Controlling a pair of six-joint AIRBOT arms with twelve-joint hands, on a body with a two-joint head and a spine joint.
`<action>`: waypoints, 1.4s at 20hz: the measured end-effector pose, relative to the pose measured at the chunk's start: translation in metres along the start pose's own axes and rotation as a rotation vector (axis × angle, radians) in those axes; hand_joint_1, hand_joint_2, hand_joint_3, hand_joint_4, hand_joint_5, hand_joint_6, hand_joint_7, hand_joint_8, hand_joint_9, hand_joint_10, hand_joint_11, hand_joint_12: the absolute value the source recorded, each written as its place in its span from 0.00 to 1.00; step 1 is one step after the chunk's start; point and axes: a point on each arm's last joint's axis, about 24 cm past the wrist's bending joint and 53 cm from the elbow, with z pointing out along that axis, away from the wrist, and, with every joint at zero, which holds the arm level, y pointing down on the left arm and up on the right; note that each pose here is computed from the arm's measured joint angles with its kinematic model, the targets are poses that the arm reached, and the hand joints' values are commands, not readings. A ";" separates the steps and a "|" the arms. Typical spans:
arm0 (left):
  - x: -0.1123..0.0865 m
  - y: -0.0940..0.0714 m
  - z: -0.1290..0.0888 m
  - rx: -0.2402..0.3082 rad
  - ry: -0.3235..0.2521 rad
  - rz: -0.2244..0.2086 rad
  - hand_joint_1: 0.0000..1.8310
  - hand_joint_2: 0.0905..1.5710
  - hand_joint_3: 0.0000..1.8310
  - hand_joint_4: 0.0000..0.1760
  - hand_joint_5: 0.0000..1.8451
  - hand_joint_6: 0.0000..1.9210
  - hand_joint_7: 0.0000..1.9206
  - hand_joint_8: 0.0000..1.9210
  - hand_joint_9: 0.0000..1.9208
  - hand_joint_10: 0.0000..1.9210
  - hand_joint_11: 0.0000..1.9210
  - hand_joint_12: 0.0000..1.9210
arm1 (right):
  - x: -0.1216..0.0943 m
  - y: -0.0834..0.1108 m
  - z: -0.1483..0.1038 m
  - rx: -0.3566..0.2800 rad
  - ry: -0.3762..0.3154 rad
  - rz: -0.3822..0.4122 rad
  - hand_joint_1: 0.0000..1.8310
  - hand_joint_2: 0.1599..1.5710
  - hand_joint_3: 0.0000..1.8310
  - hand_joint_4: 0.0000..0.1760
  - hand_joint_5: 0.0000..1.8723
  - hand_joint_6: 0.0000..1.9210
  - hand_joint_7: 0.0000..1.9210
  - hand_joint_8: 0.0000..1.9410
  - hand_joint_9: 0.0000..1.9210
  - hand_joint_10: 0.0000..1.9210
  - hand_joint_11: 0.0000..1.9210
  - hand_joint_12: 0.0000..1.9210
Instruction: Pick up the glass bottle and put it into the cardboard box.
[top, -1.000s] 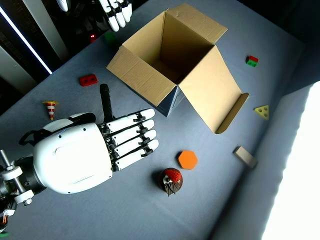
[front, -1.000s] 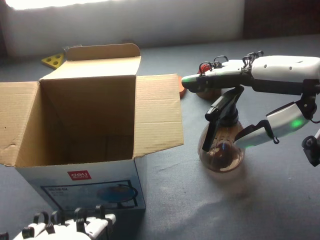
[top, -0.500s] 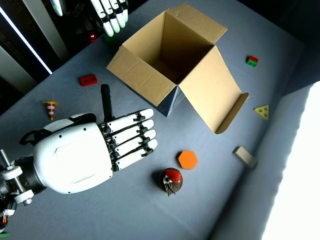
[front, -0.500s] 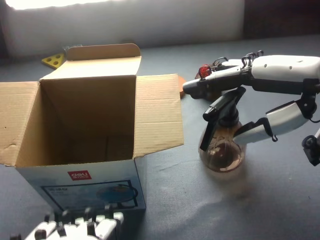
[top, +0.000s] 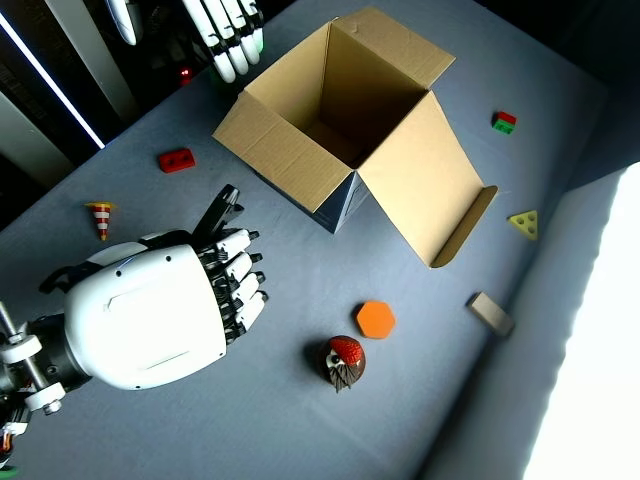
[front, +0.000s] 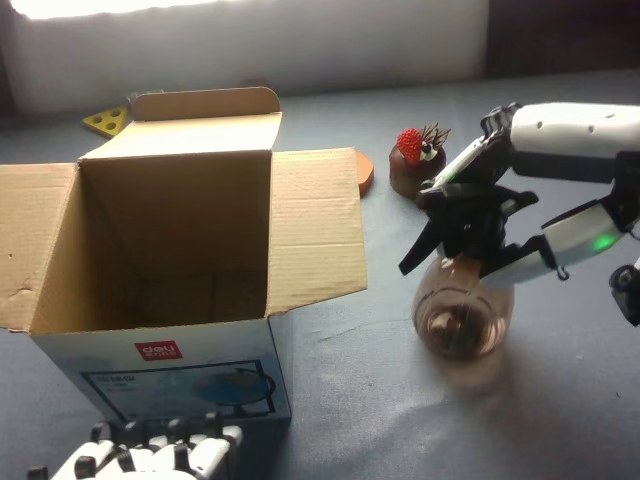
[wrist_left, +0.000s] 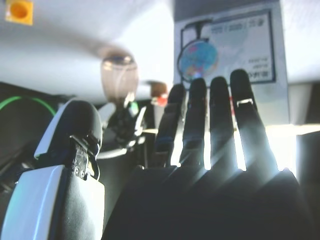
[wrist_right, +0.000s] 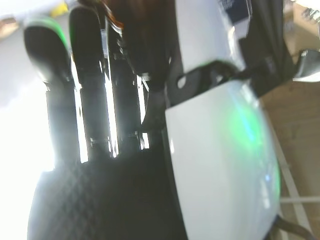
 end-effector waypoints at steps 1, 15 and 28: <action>0.000 -0.002 0.000 0.007 -0.003 0.003 0.08 0.77 0.00 0.00 0.08 0.00 0.11 0.00 0.07 0.00 0.00 0.32 | -0.005 0.005 -0.003 -0.010 -0.007 -0.008 0.75 0.68 0.00 0.00 0.45 0.55 0.53 0.50 0.49 0.65 0.44 0.78; -0.011 0.003 0.007 0.024 -0.074 0.008 0.08 0.77 0.00 0.00 0.09 0.00 0.11 0.00 0.08 0.00 0.00 0.33 | -0.061 0.126 -0.032 -0.221 -0.025 -0.156 0.75 0.68 0.00 0.00 0.45 0.56 0.52 0.51 0.49 0.65 0.43 0.77; -0.003 -0.005 0.014 0.078 -0.055 0.033 0.06 0.78 0.00 0.00 0.09 0.00 0.12 0.00 0.09 0.00 0.00 0.34 | -0.063 0.172 -0.007 -0.301 -0.047 -0.172 0.75 0.68 0.00 0.00 0.45 0.56 0.52 0.51 0.50 0.65 0.43 0.78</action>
